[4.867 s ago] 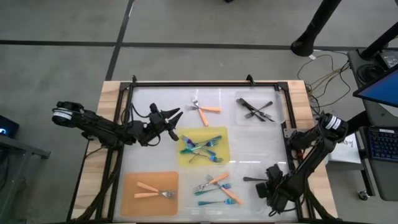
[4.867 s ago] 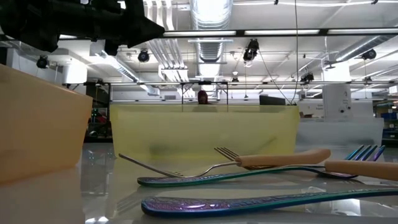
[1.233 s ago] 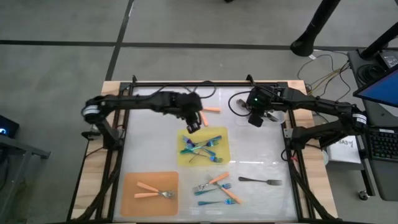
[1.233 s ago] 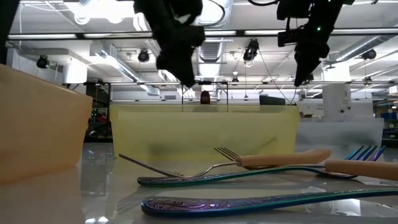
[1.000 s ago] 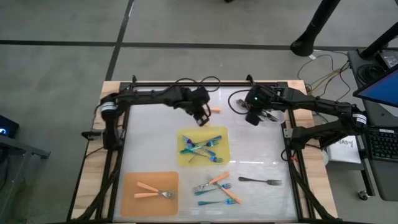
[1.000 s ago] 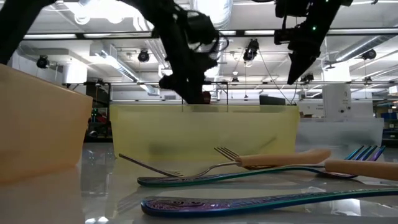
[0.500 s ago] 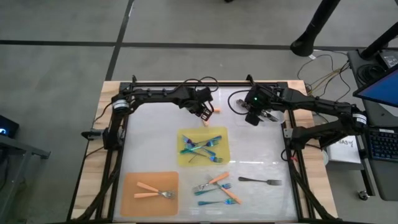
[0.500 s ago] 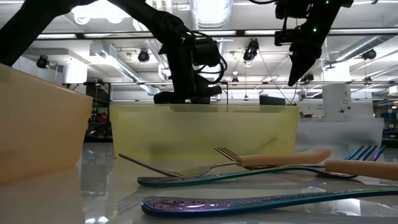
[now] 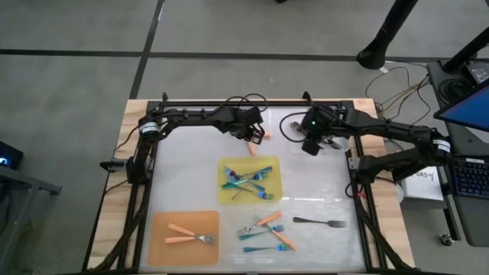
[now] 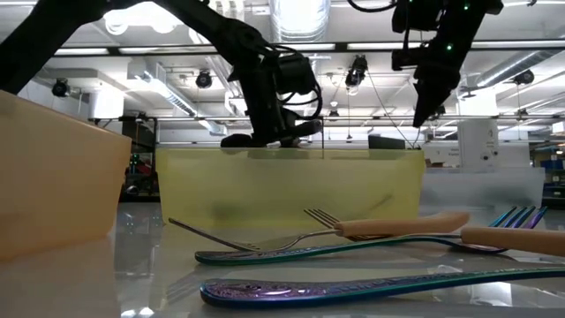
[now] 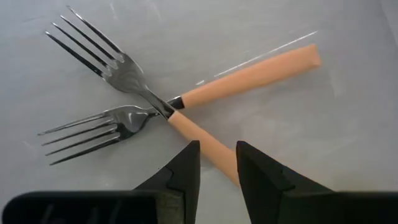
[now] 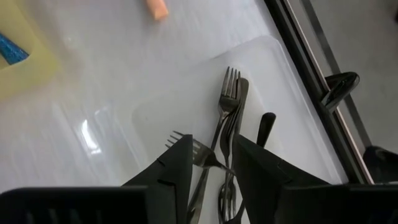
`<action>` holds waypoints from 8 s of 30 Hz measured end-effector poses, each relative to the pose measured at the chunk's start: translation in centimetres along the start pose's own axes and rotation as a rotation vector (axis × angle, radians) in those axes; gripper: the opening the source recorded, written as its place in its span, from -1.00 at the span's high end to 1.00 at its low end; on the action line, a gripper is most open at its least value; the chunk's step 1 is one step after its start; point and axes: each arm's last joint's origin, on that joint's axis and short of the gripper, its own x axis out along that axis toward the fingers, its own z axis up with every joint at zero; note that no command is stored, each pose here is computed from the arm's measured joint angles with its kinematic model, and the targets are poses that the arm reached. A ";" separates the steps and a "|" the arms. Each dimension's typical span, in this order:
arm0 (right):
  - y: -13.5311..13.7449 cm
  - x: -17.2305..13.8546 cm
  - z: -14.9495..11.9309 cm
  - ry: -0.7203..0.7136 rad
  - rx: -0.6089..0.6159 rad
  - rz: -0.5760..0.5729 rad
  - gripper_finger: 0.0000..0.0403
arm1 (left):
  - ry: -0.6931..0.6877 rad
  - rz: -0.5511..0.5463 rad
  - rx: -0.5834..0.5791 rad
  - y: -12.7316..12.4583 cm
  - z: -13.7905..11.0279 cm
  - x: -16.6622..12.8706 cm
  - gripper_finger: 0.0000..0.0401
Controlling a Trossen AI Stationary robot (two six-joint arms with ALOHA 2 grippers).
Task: Sort silverware by color (type)
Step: Put the orange fork into the orange bin
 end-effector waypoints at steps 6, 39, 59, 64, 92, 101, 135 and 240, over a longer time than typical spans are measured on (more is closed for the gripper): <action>0.1 0.4 -0.4 0.019 -0.002 0.001 0.52 | -0.031 0.031 -0.054 0.2 0.2 0.0 0.43; 0.1 0.4 -0.8 0.063 -0.012 0.003 0.49 | 0.222 0.311 -0.043 -3.6 1.9 6.6 0.78; 0.2 0.9 -1.2 0.072 -0.002 0.002 0.49 | 0.054 0.311 0.147 -5.0 3.5 1.3 0.86; 0.4 1.4 -1.6 0.086 0.003 0.002 0.51 | 0.125 0.407 0.294 -5.2 1.6 -1.0 0.85; 1.0 3.8 -3.5 0.119 0.037 0.001 0.54 | 0.230 -0.154 0.513 -1.4 -20.5 -19.3 0.81; 1.0 3.8 -3.3 0.102 0.044 0.001 0.48 | 0.356 -0.258 0.494 2.2 -30.0 -22.5 0.81; 1.0 3.8 -2.9 0.059 0.113 0.007 0.47 | 0.175 -0.167 0.632 1.3 -26.6 -21.1 0.49; 8.0 2.2 9.9 -0.323 -0.133 0.409 0.83 | -0.969 -0.742 0.123 11.8 -22.3 -10.2 0.49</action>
